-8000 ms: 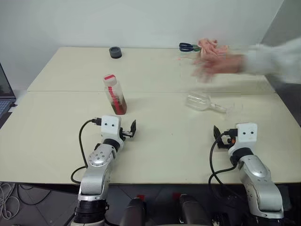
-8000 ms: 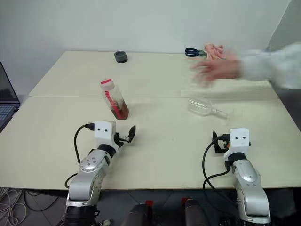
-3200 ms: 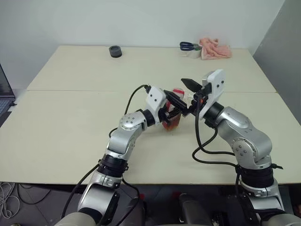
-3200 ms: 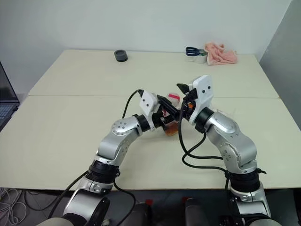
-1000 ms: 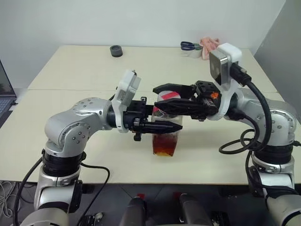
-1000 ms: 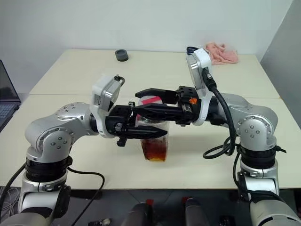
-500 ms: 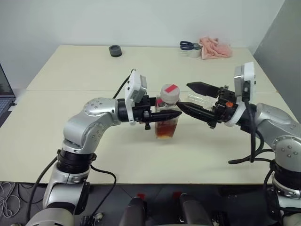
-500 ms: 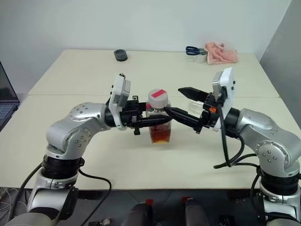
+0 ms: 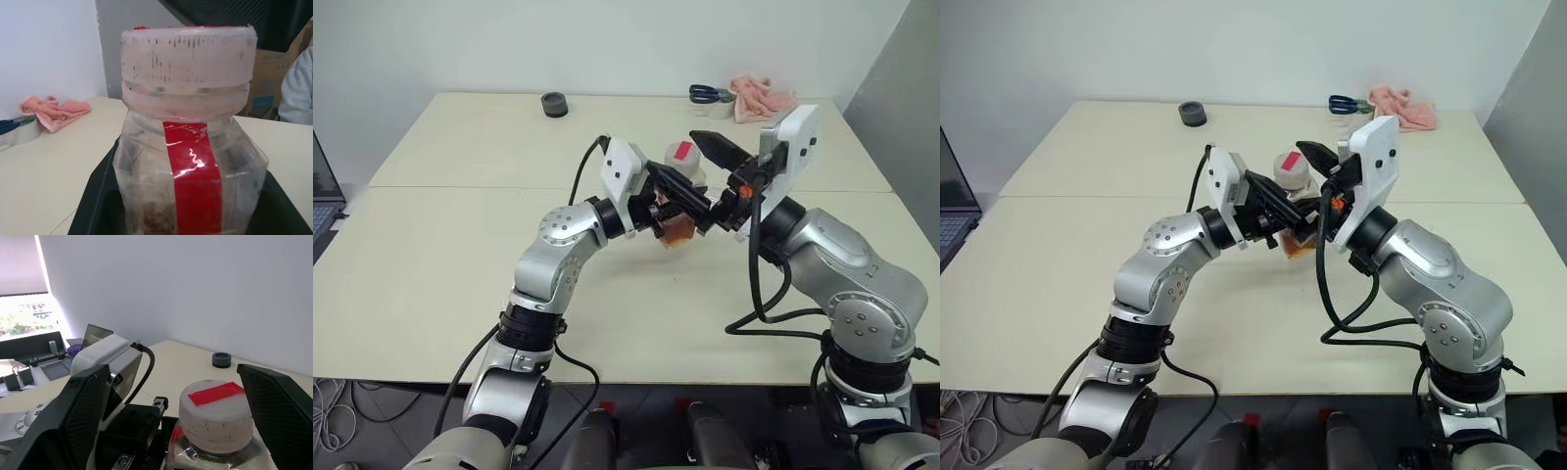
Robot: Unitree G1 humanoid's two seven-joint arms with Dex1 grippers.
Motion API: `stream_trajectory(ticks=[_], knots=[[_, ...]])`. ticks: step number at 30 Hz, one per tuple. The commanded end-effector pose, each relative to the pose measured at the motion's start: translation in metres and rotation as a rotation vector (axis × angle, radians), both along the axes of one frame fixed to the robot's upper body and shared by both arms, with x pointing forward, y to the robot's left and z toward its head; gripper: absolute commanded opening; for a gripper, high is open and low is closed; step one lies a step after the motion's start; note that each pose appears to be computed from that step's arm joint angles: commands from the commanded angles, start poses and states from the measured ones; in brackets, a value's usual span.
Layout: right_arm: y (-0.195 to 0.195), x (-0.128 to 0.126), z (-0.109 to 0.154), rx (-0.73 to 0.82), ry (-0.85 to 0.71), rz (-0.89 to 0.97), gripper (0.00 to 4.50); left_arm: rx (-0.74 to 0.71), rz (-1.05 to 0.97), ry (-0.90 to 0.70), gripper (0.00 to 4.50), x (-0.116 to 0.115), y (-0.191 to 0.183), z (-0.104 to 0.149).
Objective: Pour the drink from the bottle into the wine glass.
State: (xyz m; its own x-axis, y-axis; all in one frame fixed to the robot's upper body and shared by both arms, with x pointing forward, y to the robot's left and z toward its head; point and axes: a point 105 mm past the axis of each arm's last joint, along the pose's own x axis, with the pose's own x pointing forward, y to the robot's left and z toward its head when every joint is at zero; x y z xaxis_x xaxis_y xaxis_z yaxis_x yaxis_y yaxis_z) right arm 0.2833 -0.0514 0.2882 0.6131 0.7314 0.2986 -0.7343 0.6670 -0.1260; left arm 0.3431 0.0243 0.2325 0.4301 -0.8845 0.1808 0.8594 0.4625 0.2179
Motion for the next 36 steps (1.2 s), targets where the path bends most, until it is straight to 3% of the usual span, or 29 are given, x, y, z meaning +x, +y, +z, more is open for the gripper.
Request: stream_trajectory(ticks=[1,14,26,29,34,36], knots=[[-0.001,0.001,-0.002,-0.025,-0.027,-0.019,4.44,-0.016,-0.047,-0.086,1.79,-0.012,-0.007,0.019],[-0.011,0.023,-0.001,0.022,0.004,-0.091,4.44,-0.003,-0.083,-0.076,1.79,-0.022,-0.013,0.017],[-0.014,0.019,0.0,0.036,0.021,-0.067,4.44,-0.004,-0.073,-0.073,1.79,-0.021,-0.012,0.016],[-0.016,0.019,-0.004,0.031,0.028,-0.063,3.92,-0.004,-0.074,-0.074,1.79,-0.021,-0.012,0.016],[-0.016,0.018,-0.005,0.028,0.029,-0.057,2.22,-0.002,-0.073,-0.074,1.79,-0.022,-0.012,0.017],[-0.017,0.018,-0.005,0.028,0.028,-0.055,1.98,-0.001,-0.073,-0.072,1.79,-0.022,-0.011,0.016]])
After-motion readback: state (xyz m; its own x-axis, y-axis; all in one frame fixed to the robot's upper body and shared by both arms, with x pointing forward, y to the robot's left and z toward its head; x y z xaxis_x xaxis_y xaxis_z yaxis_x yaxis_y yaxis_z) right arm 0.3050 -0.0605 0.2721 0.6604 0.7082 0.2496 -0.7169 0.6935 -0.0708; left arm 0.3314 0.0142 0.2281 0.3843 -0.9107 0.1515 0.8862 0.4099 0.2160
